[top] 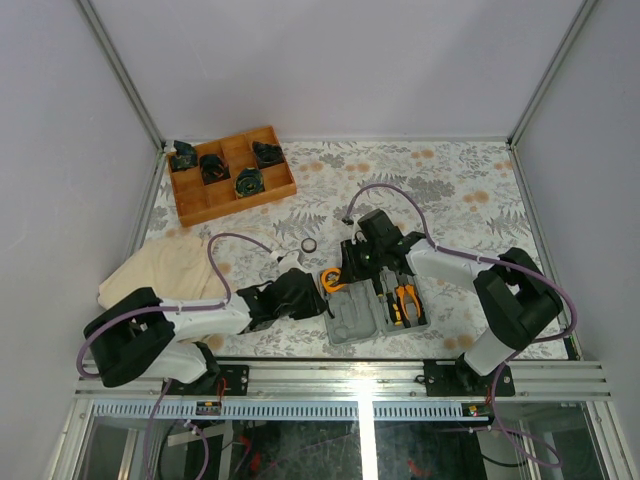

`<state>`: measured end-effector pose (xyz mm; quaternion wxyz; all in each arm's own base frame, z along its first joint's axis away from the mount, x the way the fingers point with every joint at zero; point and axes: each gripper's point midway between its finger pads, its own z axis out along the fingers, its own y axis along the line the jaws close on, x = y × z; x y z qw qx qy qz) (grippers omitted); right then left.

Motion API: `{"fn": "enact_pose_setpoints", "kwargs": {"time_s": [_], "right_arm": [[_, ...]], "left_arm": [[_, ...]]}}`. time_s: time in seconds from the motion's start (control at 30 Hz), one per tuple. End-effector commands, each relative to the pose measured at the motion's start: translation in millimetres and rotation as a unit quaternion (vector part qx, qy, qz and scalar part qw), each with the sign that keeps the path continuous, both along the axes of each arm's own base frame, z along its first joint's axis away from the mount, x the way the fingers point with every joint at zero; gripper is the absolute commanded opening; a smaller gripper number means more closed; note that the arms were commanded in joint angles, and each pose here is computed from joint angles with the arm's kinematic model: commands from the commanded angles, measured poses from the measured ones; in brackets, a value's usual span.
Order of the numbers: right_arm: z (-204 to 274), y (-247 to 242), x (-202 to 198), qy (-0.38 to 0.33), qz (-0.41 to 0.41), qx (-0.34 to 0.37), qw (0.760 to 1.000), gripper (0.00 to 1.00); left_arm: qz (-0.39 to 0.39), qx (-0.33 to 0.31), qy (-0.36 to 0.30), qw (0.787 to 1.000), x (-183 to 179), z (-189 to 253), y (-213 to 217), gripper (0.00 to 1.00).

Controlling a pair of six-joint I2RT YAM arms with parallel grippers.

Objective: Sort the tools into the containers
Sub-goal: Place the engineering item in the storage box.

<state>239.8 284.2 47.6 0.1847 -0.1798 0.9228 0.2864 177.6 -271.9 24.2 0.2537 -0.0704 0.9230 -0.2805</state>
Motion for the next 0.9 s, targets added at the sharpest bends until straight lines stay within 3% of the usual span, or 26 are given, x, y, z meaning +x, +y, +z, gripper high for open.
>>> {"fn": "enact_pose_setpoints", "kwargs": {"time_s": [0.0, 0.27, 0.4, 0.53, 0.67, 0.87], "right_arm": [[14, 7, -2, 0.024, -0.007, 0.017, 1.000, 0.34], [5, 7, -13, 0.060, -0.015, 0.021, 0.998, 0.30], [10, 6, -10, 0.039, -0.015, 0.028, 0.999, 0.30], [26, 1, 5, -0.027, -0.021, 0.027, 0.999, 0.36], [37, -3, 19, -0.082, -0.026, 0.027, 0.996, 0.49], [29, 8, 20, -0.083, 0.001, 0.043, 0.996, 0.53]], "left_arm": [[-0.005, -0.005, -0.007, 1.000, 2, 0, -5, 0.31], [-0.006, -0.003, -0.005, 1.000, 2, -1, -5, 0.30], [-0.009, -0.001, -0.005, 1.000, 1, -2, -6, 0.29], [-0.009, 0.000, -0.004, 1.000, 1, -2, -5, 0.29], [-0.008, 0.000, -0.004, 1.000, 1, -2, -5, 0.29], [-0.008, -0.001, -0.004, 1.000, 1, -2, -6, 0.28]]}}
